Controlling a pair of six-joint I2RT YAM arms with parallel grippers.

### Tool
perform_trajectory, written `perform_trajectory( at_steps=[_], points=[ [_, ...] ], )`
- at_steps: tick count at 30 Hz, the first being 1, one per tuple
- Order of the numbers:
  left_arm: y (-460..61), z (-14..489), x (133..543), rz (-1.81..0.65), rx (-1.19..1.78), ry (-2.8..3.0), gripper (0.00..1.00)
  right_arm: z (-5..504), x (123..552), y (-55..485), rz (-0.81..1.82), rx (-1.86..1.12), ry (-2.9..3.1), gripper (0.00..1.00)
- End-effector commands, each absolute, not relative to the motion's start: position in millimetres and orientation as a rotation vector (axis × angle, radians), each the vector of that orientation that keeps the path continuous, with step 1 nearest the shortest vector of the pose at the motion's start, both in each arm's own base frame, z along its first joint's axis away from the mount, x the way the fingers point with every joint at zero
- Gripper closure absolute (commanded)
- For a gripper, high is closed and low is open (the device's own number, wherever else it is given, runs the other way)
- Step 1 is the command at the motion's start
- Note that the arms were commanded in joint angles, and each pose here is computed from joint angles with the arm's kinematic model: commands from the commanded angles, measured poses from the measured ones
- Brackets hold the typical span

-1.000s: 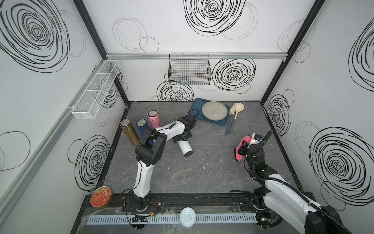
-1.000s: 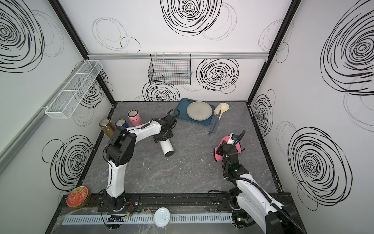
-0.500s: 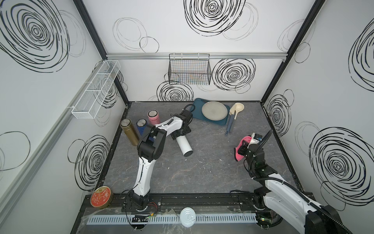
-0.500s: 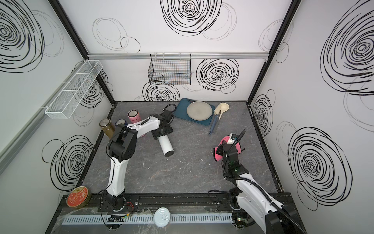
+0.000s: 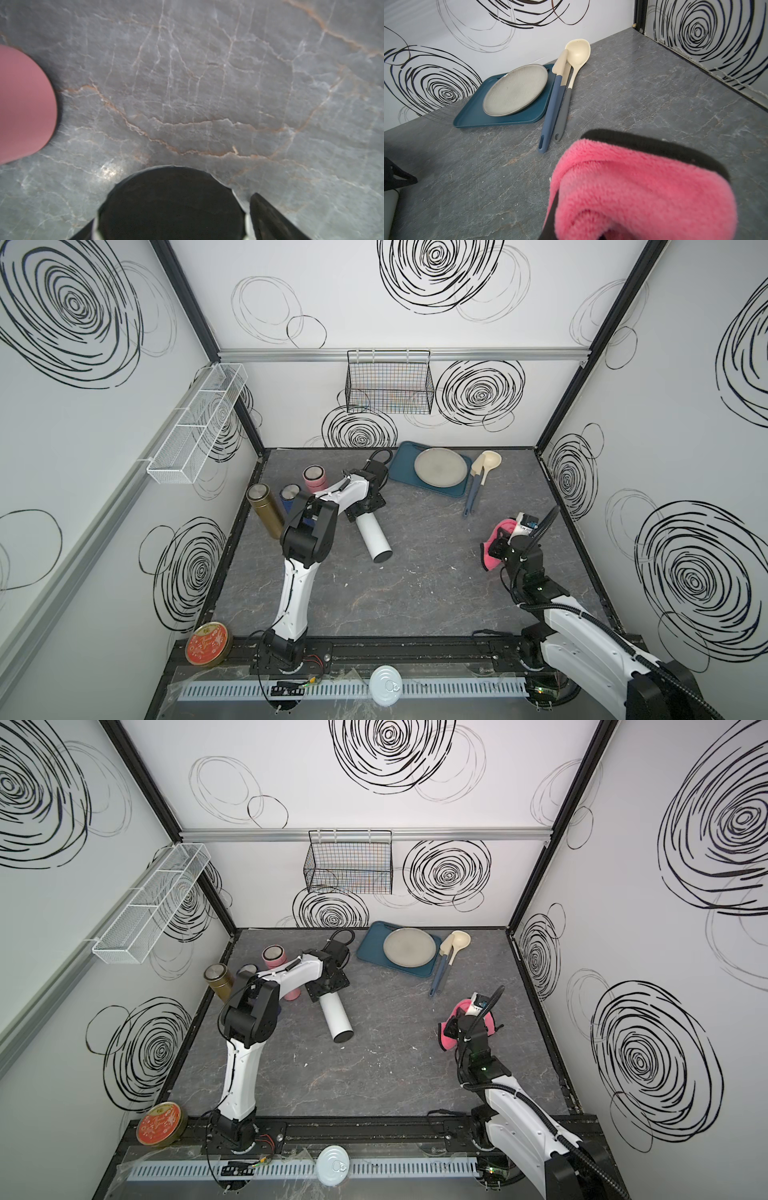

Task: Wipe the surface of the thermos
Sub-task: Adjust the thermos at the center of the board.

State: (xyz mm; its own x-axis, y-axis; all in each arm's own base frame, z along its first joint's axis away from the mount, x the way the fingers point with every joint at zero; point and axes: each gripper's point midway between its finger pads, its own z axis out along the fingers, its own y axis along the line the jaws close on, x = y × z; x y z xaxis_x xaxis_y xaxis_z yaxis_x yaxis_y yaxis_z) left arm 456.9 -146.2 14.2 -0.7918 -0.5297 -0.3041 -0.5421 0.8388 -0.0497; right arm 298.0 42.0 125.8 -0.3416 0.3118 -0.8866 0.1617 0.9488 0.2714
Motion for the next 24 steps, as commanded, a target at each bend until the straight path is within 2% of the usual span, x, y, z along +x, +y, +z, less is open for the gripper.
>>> perform_trajectory(
  at_steps=[1, 4, 9, 11, 14, 18, 19, 24],
  points=[
    [-137, -6, 456, 0.111, -0.821, 2.752, 0.08, 143, 305, 43, 0.183, 0.359, 1.885, 1.00],
    [-135, -9, 458, 0.114, -0.831, 2.749, 0.11, 143, 305, 43, 0.183, 0.359, 1.886, 1.00],
    [-135, -8, 460, 0.116, -0.824, 2.746, 0.29, 143, 305, 43, 0.183, 0.358, 1.886, 1.00],
    [-135, -6, 462, 0.112, -0.818, 2.742, 0.42, 143, 305, 43, 0.183, 0.358, 1.886, 1.00],
    [-138, 0, 469, 0.089, -0.791, 2.734, 0.66, 143, 305, 43, 0.183, 0.359, 1.885, 1.00],
    [-144, 31, 482, 0.081, -0.722, 2.691, 0.96, 143, 305, 43, 0.184, 0.358, 1.885, 1.00],
    [-146, 42, 486, 0.072, -0.699, 2.675, 1.00, 143, 305, 43, 0.182, 0.359, 1.886, 1.00],
    [-176, 143, 494, -0.043, -0.496, 2.450, 1.00, 143, 304, 42, 0.180, 0.364, 1.883, 1.00]
  ],
)
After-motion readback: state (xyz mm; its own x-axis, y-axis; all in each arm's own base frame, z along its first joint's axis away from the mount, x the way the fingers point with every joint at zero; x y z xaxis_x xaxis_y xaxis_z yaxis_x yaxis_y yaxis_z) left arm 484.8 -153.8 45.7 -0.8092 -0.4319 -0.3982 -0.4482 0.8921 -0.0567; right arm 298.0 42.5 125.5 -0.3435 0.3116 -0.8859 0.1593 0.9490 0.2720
